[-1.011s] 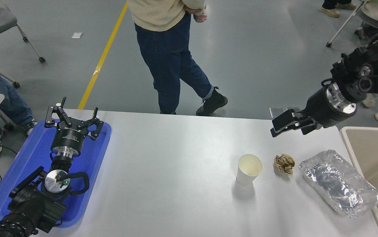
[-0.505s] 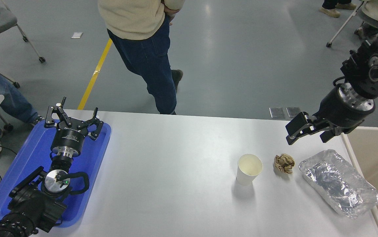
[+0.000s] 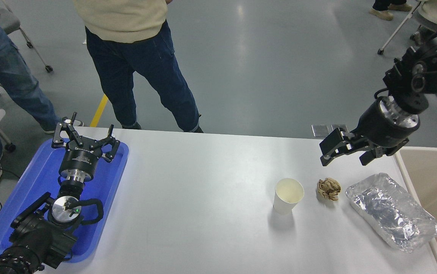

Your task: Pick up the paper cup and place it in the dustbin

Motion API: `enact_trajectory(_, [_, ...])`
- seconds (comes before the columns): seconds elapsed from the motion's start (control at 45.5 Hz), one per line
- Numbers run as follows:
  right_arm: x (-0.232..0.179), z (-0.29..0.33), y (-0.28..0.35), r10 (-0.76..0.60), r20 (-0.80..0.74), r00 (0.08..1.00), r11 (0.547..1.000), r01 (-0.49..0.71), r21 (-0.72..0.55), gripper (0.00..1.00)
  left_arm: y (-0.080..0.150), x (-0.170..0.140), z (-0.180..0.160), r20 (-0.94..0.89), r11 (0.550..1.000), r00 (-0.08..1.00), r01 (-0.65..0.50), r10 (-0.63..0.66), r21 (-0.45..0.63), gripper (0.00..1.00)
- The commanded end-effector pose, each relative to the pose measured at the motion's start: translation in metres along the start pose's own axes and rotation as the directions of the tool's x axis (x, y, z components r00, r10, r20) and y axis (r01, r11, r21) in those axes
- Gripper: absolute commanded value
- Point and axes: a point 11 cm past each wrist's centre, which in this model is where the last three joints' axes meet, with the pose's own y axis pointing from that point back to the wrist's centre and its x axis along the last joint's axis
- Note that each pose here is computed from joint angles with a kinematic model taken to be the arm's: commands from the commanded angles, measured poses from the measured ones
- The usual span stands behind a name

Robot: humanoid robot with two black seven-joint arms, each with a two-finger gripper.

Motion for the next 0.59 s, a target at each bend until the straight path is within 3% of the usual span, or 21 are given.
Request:
enact_trajectory(0.0, [0.016,-0.017,-0.046,0.028,-0.027,0.999,0.999,-0.027,0.037,1.00,0.000,0.000,0.000,0.000,1.000,1.000,0.001,-0.001,0.000,1.00])
enact_trajectory(0.571, [0.001,0.009,-0.146,0.044,-0.002,0.999,0.997,-0.043,0.058,1.00,0.000,0.000,0.000,0.000,1.000,1.000,0.001,-0.001,0.000,1.00])
